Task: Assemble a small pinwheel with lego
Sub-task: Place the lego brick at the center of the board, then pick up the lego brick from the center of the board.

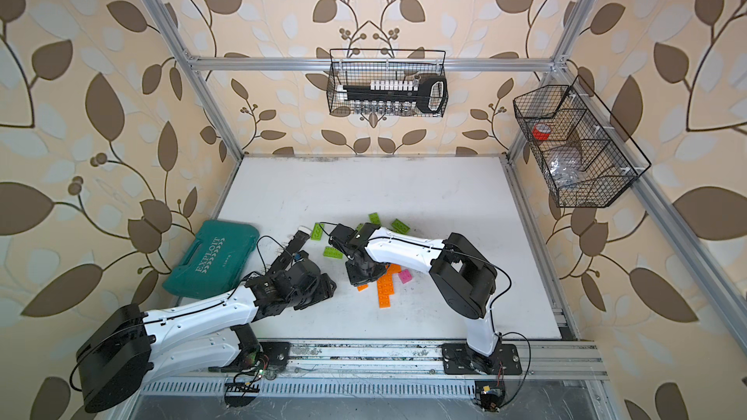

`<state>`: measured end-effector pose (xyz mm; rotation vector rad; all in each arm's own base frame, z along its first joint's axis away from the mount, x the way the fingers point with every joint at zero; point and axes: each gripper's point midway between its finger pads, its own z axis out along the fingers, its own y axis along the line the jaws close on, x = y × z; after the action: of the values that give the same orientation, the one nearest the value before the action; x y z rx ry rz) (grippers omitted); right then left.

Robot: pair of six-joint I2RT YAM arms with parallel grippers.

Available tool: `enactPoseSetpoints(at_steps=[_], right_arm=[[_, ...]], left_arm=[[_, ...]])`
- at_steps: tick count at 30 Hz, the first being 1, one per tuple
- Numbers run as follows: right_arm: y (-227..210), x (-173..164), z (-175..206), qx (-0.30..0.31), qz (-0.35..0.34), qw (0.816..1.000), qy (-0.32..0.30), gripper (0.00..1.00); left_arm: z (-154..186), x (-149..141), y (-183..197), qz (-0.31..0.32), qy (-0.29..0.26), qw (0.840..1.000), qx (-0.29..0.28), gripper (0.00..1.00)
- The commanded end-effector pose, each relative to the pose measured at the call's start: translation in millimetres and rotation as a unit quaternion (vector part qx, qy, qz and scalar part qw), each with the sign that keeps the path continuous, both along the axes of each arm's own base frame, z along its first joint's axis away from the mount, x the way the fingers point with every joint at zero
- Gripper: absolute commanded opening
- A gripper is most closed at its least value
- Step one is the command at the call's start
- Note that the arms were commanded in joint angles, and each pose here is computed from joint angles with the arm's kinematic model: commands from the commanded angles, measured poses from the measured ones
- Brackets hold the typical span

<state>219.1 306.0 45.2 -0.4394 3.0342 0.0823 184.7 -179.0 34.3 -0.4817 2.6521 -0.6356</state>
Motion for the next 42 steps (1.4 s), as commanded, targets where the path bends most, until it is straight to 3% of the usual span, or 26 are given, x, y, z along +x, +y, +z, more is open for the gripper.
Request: enactPoseSetpoints(at_steps=[1, 32, 42], right_arm=[[1.7, -1.0, -9.2, -0.007, 0.008, 1.0, 0.013, 0.12], [-0.2, -5.5, -25.4, -0.043, 0.018, 0.998, 0.029, 0.14], [-5.1, -8.0, -26.6, -0.062, 0.023, 0.997, 0.032, 0.07]], left_arm=[[10.2, 13.8, -3.4, 0.023, -0.022, 0.999, -0.037, 0.66], [9.4, 19.6, 7.4, 0.03, -0.017, 0.998, -0.044, 0.65], [11.5, 20.6, 9.8, 0.031, -0.019, 0.999, -0.04, 0.65]])
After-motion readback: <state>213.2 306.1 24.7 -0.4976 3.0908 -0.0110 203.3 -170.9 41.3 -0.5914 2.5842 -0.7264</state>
